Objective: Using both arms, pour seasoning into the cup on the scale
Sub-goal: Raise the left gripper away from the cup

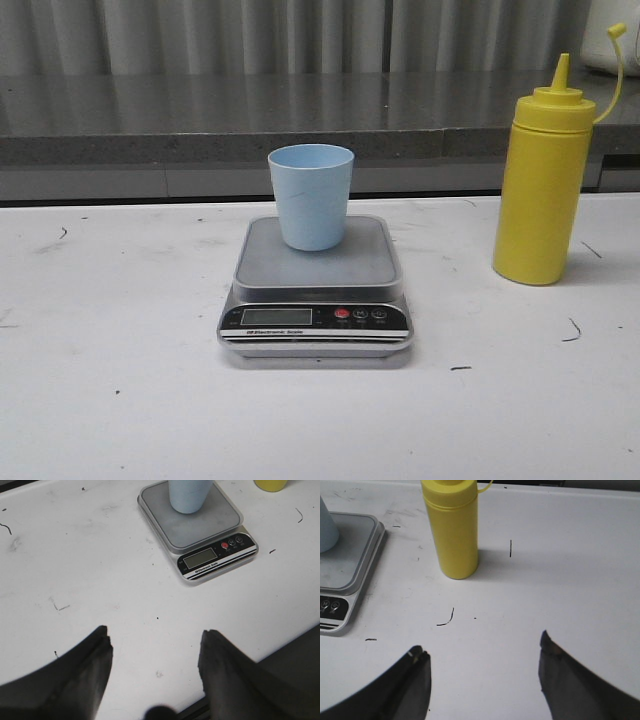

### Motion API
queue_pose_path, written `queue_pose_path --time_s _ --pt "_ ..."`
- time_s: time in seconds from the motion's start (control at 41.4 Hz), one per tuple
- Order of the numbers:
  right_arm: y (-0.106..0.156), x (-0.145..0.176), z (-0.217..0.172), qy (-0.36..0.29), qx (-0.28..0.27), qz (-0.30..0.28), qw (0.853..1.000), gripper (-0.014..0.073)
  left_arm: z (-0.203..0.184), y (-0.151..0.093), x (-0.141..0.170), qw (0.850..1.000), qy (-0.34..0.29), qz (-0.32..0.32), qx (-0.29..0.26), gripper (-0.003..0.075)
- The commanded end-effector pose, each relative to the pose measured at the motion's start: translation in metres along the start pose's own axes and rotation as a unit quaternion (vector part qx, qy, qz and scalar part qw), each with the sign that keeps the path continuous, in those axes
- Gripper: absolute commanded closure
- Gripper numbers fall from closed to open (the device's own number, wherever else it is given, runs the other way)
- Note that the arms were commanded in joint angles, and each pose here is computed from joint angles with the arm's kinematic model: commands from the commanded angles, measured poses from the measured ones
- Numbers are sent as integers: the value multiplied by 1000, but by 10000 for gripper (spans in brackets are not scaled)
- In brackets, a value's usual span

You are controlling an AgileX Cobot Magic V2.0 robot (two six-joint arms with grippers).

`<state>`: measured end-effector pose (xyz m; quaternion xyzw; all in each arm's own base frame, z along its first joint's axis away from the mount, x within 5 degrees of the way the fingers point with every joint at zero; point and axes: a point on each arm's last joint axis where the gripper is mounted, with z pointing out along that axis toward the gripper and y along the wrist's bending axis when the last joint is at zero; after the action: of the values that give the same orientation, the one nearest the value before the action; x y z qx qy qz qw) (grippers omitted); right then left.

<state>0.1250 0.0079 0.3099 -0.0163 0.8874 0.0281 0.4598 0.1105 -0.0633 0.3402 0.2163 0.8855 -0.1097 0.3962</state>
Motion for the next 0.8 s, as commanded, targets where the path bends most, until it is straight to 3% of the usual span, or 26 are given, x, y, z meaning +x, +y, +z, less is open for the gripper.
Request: queue_pose_path --time_s 0.0,0.459,0.677,0.774 --pt "-1 -16 -5 -50 5 -7 999 107 -7 -1 -8 998 -56 1 5 332" --pt "-1 -18 -6 -62 6 -7 998 107 -7 -1 -9 998 -60 1 6 332" --pt "-1 -26 -5 -104 7 -7 995 107 -7 -1 -9 998 -60 1 6 332" --pt "-1 -28 1 -101 7 -6 995 76 -7 -1 -9 998 -60 1 6 332"
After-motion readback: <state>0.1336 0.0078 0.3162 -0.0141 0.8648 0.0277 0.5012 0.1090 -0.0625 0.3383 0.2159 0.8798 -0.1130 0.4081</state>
